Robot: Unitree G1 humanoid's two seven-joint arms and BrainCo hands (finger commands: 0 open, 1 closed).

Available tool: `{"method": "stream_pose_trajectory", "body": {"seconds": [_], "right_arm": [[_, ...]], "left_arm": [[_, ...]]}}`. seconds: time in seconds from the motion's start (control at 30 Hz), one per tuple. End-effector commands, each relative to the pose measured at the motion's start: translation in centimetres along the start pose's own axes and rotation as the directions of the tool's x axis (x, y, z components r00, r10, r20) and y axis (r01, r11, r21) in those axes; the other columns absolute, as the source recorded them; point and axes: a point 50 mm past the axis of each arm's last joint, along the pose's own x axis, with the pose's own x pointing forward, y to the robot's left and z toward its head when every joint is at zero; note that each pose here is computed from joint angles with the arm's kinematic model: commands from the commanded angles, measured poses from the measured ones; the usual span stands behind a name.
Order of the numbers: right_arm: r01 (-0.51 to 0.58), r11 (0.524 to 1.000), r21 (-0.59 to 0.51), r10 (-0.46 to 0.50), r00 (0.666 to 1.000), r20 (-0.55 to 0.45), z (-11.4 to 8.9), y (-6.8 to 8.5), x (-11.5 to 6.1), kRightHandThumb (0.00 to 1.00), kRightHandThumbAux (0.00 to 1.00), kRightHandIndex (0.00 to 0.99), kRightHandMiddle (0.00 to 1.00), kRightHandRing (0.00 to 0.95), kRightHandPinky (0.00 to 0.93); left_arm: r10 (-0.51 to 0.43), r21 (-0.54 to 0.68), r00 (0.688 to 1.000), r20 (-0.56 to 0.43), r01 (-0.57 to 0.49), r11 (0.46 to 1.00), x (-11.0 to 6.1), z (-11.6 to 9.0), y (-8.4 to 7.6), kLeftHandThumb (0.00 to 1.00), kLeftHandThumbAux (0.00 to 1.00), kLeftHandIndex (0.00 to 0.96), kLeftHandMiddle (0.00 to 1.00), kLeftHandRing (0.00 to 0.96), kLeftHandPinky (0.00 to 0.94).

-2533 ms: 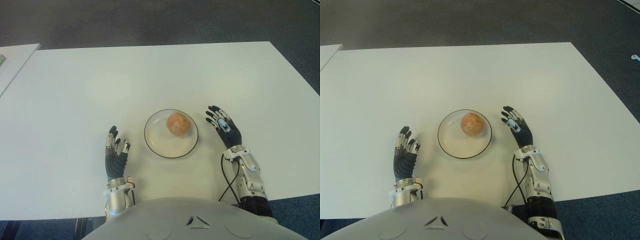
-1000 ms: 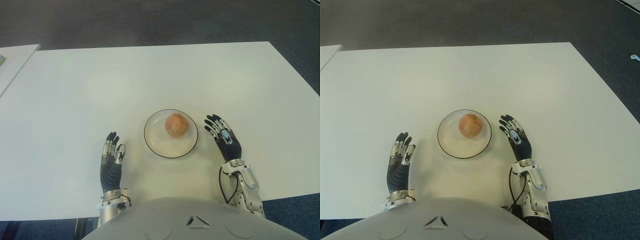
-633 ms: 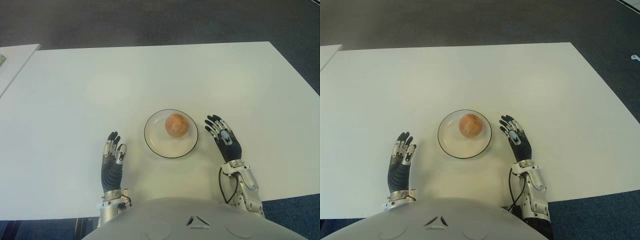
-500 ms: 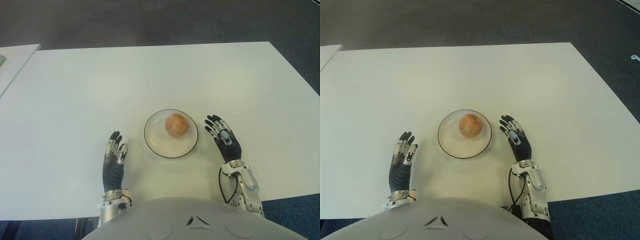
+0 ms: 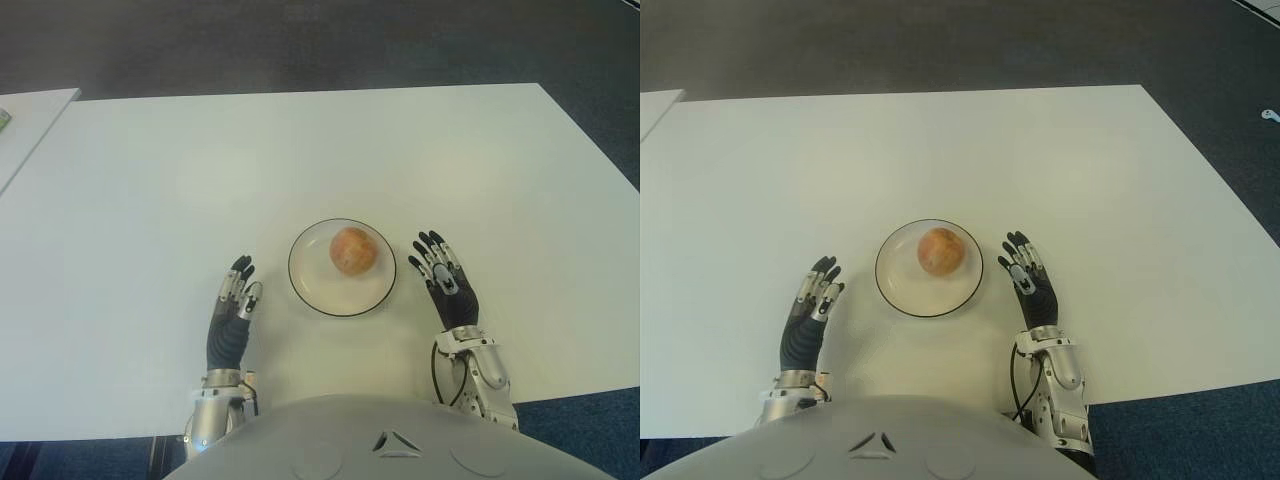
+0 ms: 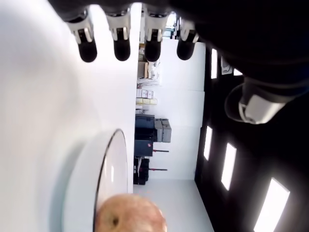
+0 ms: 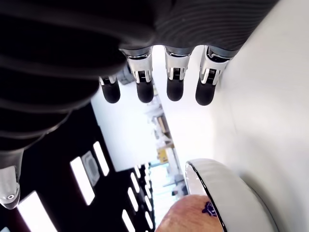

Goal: Put the apples into the plate.

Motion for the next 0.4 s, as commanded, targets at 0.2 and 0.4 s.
{"method": "stream_pose_trajectory", "body": {"seconds": [0.2,0.4], "right_arm": [[0.011,1.000,-0.020,-0.012,0.998,-0.061,-1.0,0.8,-0.7,0.111,0.521,0.001,0.000,0.000,0.000],[-0.001,1.000,-0.020,0.000,0.998,-0.062,-1.1,1.1,-0.7,0.101,0.534,0.000,0.000,0.000,0.000]], "left_arm": [[0.032,-0.026,0.999,0.004,-0.032,0.999,1.0,-0.3,-2.0,0.077,0.478,0.033,0.005,0.000,0.000],[0.039,-0.006,0.999,0.016,-0.039,0.999,0.8,0.6,-3.0,0.057,0.510,0.040,0.002,0.000,0.000]]}}
